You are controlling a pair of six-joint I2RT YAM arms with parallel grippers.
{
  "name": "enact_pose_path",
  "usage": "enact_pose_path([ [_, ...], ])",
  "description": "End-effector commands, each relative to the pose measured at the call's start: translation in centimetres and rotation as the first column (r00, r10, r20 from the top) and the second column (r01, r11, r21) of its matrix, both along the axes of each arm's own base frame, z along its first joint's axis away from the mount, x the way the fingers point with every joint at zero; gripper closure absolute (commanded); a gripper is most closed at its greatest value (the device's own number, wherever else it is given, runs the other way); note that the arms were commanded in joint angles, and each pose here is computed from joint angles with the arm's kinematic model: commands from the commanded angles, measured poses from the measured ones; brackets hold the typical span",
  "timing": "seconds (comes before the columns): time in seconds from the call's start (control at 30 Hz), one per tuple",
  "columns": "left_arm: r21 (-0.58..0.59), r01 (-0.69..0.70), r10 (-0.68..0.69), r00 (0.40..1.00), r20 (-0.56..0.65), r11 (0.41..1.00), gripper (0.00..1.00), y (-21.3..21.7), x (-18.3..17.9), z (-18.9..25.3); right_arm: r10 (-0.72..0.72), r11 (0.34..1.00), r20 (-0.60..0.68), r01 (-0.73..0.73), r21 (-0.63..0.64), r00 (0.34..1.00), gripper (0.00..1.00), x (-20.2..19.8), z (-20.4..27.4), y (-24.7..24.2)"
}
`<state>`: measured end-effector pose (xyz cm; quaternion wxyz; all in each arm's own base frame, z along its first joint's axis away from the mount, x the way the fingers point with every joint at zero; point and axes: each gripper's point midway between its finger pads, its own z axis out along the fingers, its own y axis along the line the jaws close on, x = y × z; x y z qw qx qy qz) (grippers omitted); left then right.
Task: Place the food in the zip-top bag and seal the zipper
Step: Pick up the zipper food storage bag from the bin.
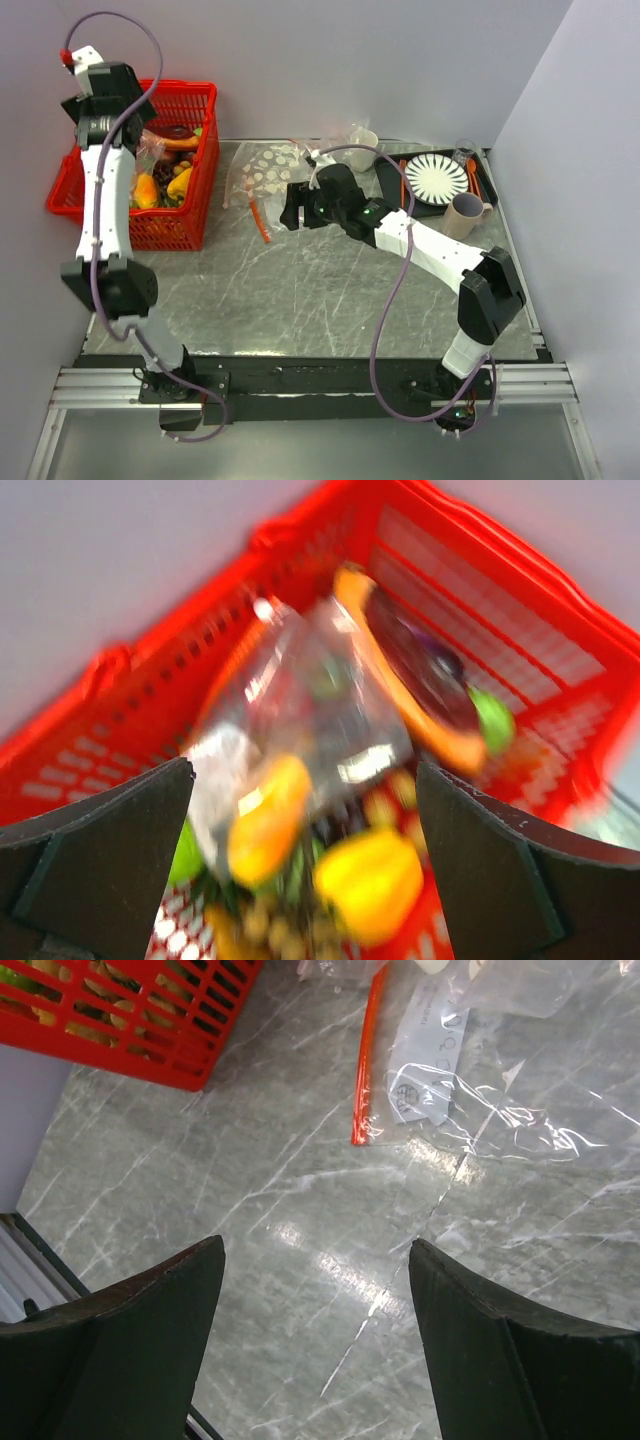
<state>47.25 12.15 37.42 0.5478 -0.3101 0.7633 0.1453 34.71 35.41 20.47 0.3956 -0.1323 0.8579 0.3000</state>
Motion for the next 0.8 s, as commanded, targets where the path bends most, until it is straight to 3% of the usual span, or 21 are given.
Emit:
enact_pose_path([
  [0.0, 0.044, -0.070, 0.077, 0.979, -0.191, 0.997, 0.01, 3.7, 3.6, -6.8, 0.002, 0.999, 0.070, -0.005, 0.038, 0.998, 0.16, -0.1, 2.4, -0.5],
  [0.17, -0.015, -0.036, 0.030, 0.951, -0.307, 0.999, 0.01, 4.2, 6.3, -13.3, -0.007, 0.999, 0.085, 0.004, 0.035, 0.996, 0.16, -0.5, 2.3, -1.3],
  [0.27, -0.038, -0.050, 0.035, 0.941, -0.336, 0.998, 0.01, 4.0, 6.2, -14.9, -0.015, 0.999, 0.094, 0.012, 0.033, 0.995, 0.16, -0.8, 2.4, -1.7],
  [0.37, -0.051, -0.039, 0.024, 0.962, -0.273, 0.998, 0.57, 3.6, 5.9, -12.2, -0.025, 0.999, 0.108, 0.022, 0.029, 0.994, 0.16, -1.1, 2.6, -2.4],
  [0.4, -0.049, -0.037, 0.024, 0.971, -0.239, 0.998, 0.92, 3.3, 5.7, -10.8, -0.035, 0.999, 0.110, 0.032, 0.027, 0.993, 0.16, -1.1, 2.5, -2.7],
  [0.43, -0.048, -0.035, 0.024, 0.976, -0.217, 0.998, 0.99, 2.9, 5.3, -9.9, -0.040, 0.999, 0.116, 0.038, 0.023, 0.992, 0.16, -1.3, 2.5, -3.1],
  [0.57, 0.022, 0.012, -0.013, 1.000, 0.026, 1.000, 0.99, -0.6, 1.4, 0.6, -0.056, 0.998, 0.135, 0.054, 0.021, 0.989, 0.16, -1.6, 2.8, -4.0],
  [0.77, -0.007, 0.214, -0.205, 0.945, 0.255, 0.977, 0.99, -8.0, -3.0, 8.1, -0.102, 0.995, 0.143, 0.104, -0.003, 0.985, 0.17, -1.7, 2.7, -5.6],
])
